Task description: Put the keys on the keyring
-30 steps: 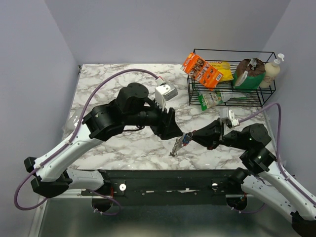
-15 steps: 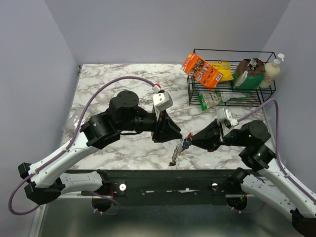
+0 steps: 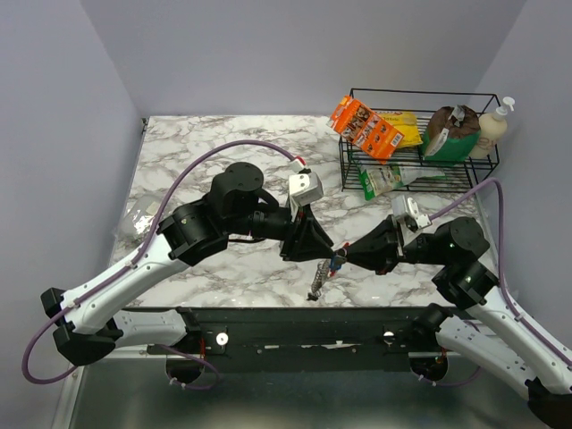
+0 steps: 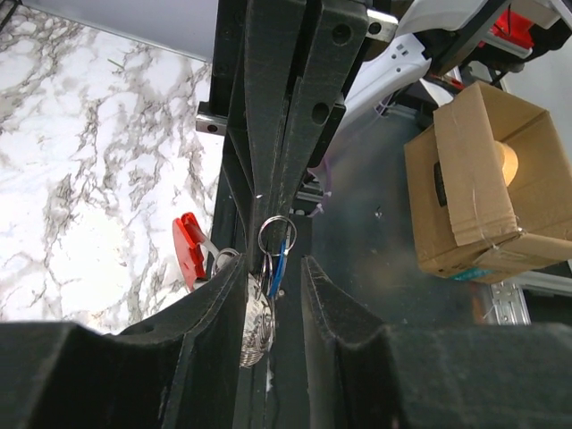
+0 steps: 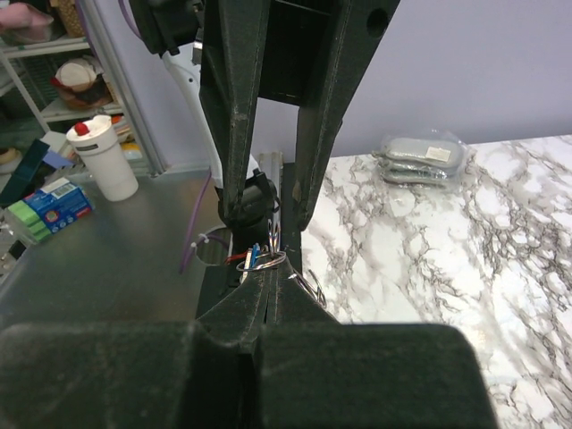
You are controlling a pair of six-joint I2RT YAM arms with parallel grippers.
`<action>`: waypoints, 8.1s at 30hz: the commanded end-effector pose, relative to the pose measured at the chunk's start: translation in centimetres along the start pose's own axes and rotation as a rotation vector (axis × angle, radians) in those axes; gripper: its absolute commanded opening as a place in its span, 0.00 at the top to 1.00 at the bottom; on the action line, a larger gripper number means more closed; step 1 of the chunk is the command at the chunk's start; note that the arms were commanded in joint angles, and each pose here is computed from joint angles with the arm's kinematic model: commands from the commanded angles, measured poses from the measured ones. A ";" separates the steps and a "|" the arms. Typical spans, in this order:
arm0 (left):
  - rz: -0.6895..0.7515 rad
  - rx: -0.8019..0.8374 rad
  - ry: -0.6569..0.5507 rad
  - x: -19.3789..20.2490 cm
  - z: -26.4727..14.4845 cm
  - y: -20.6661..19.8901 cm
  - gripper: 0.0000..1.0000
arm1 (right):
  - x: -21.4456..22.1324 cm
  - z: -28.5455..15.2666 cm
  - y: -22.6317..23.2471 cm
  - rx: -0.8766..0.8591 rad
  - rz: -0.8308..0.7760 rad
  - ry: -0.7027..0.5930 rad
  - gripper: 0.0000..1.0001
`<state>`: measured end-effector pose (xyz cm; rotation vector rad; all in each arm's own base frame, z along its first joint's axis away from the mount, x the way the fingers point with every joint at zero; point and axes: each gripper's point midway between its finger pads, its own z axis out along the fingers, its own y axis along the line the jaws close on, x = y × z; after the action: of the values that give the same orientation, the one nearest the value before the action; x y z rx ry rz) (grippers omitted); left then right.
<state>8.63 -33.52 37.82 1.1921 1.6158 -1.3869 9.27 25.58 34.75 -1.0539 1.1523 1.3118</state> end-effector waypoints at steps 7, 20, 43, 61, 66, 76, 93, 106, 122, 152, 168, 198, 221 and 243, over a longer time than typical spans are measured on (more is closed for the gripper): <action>0.005 0.020 0.054 1.3 0.0 0.0 0.69 | -2.0 0.1 0.6 -0.022 -0.036 -0.041 1.00; -0.026 -0.022 0.092 1.9 0.6 1.1 1.00 | -2.0 0.1 0.8 -0.028 -0.037 -0.039 1.00; 0.100 -0.222 -0.171 -2.0 -2.6 2.5 1.00 | -0.9 0.2 -0.8 0.049 0.015 -0.027 0.83; 0.165 -0.284 -0.097 -1.9 -3.7 3.1 1.00 | -3.2 -0.4 -1.3 0.127 -0.040 -0.059 0.37; 0.157 -0.263 -0.029 -1.0 -3.3 3.1 1.00 | -4.2 -0.1 -2.0 0.159 -0.040 -0.058 0.33; 0.169 -0.231 -0.040 -0.8 -2.7 2.8 1.00 | -3.4 0.7 -3.2 0.163 -0.029 -0.017 0.40; 0.166 -0.192 -0.092 -1.7 -2.5 2.0 1.00 | -1.8 1.3 -3.0 0.098 -0.024 0.026 0.71; 0.151 -0.174 -0.108 -2.1 -2.3 1.6 1.00 | -1.5 1.4 -2.8 0.088 -0.010 0.020 0.97; 0.146 -0.202 -0.187 -3.1 -2.6 1.9 1.00 | -0.4 0.6 -1.9 0.072 0.000 0.025 1.00; 0.108 -0.112 -0.124 -1.3 -1.2 1.2 1.00 | -2.4 0.5 -2.5 0.125 -0.043 -0.021 0.53; 0.110 -0.124 -0.142 -1.6 -1.4 1.2 1.00 | -2.0 0.6 -2.3 0.100 -0.052 -0.022 1.00; 0.091 -0.175 -0.213 -2.2 -2.0 1.8 1.00 | 2.6 0.0 -2.6 0.102 -0.011 0.089 1.00; -0.001 -0.313 -0.304 -1.0 -1.1 5.6 1.00 | 4.0 0.3 -3.0 0.089 0.025 0.134 1.00; -0.056 -0.339 -0.394 -0.9 -1.1 6.5 1.00 | 6.0 0.3 -4.5 0.143 0.056 0.176 0.98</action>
<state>14.75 -32.94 33.16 0.7112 1.6496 -1.1905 13.31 26.86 29.29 -1.0554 1.3767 1.1900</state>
